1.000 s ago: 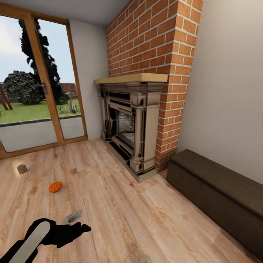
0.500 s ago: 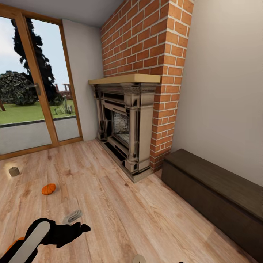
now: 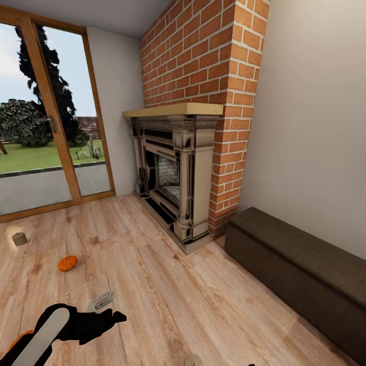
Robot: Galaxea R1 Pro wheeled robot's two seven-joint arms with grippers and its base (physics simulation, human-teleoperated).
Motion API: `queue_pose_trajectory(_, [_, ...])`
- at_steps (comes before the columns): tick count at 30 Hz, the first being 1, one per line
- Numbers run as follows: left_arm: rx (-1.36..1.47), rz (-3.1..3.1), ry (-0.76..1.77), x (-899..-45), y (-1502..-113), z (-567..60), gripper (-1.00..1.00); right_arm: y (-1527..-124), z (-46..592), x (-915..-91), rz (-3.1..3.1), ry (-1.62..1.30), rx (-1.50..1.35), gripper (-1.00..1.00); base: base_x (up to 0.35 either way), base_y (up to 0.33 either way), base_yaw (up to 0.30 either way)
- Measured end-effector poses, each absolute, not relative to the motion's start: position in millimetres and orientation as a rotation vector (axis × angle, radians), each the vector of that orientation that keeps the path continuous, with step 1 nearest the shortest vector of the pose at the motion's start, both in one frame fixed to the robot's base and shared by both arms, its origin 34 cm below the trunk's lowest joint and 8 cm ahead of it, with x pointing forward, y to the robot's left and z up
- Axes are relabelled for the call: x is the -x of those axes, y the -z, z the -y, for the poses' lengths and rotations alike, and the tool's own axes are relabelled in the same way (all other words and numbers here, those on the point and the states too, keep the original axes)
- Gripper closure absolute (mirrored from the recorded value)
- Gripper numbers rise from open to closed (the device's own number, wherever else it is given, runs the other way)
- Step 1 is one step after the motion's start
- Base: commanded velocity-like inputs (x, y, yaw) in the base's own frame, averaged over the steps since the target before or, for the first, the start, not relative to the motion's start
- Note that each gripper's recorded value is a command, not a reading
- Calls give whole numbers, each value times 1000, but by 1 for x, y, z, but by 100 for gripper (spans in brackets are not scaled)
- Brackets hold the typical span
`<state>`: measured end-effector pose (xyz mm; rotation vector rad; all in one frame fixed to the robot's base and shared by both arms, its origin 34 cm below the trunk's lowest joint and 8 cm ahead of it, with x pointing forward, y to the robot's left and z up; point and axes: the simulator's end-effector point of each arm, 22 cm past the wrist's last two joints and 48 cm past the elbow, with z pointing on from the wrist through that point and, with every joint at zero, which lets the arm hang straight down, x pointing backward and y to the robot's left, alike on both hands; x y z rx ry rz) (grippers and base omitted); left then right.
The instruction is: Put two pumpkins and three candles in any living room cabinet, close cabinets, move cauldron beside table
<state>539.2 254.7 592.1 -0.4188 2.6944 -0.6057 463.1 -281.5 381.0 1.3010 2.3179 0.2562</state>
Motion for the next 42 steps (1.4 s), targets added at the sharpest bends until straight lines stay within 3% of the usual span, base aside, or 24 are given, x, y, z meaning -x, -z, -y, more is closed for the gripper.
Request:
queue_pose_trajectory(16, [416, -2697, 602, -539, -592, -255, -100, -381, 283, -464, -2317, -256, -1298, -100, 0, -97, 0])
queue_pose_trajectory(42, [414, -2703, 585, -538, -590, -255, -100, -381, 282, -464, -2317, -256, -1296, -100, 0, -8, 0])
